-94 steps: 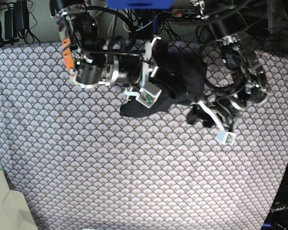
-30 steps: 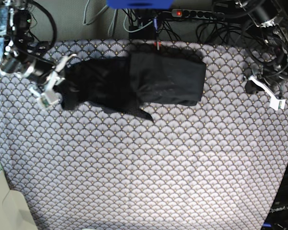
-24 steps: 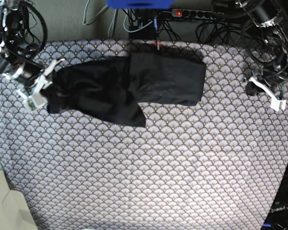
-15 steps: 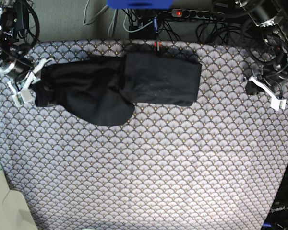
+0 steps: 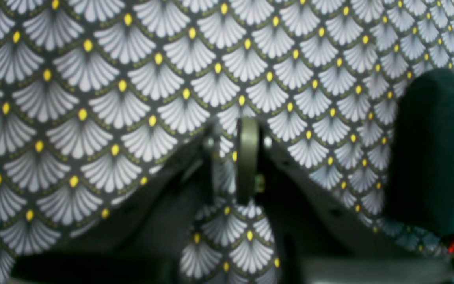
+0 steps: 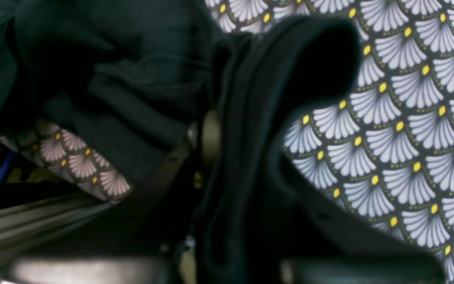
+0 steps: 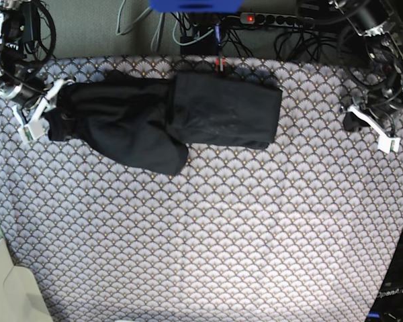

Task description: Fold the T-shirt properly

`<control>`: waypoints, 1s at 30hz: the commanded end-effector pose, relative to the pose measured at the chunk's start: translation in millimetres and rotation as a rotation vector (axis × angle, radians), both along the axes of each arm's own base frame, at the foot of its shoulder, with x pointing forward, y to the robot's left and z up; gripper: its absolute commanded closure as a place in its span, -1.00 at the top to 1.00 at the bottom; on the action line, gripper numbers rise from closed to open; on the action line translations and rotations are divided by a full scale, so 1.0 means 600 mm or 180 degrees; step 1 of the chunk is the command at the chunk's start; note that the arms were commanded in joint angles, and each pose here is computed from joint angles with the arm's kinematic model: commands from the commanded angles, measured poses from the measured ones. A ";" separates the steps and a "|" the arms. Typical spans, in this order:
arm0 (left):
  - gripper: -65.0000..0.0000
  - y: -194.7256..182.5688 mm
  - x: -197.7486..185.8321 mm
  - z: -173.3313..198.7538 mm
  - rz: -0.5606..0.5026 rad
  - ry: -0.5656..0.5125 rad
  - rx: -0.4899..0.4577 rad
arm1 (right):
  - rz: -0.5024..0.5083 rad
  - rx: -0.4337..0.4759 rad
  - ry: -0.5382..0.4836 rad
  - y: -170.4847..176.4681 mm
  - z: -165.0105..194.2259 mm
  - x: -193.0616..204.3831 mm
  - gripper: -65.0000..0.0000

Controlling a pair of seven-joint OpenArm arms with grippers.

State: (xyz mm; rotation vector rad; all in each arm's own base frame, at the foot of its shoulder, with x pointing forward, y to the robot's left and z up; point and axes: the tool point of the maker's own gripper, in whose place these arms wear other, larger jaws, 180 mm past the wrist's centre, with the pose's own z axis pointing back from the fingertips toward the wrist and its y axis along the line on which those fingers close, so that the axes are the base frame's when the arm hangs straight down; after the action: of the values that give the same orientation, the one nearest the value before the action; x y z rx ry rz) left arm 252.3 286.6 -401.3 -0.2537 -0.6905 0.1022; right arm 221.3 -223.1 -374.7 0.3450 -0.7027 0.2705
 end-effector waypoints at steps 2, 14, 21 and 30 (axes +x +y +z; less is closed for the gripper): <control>-0.79 0.014 0.012 0.021 -0.0011 -0.0123 0.0083 | 0.0005 -0.0013 -0.0133 -0.007 0.018 0.012 -0.62; -0.79 0.012 0.001 0.014 -0.0010 -0.0084 0.0061 | -0.0593 -0.0178 -0.0208 -0.114 0.040 0.009 0.07; -0.79 0.008 0.001 0.013 -0.0007 -0.0087 0.0038 | -0.0691 -0.0202 -0.0208 -0.132 0.045 0.011 0.10; -0.79 0.008 0.000 0.012 -0.0008 -0.0082 0.0038 | 0.0330 -0.0292 -0.0069 0.028 0.062 0.085 0.10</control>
State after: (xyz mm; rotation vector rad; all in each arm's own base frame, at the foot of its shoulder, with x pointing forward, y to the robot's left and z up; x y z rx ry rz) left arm 243.6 285.8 -406.9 -0.2554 -0.6678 0.1056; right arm 269.2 -202.2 -345.0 0.3051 -0.6687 0.3922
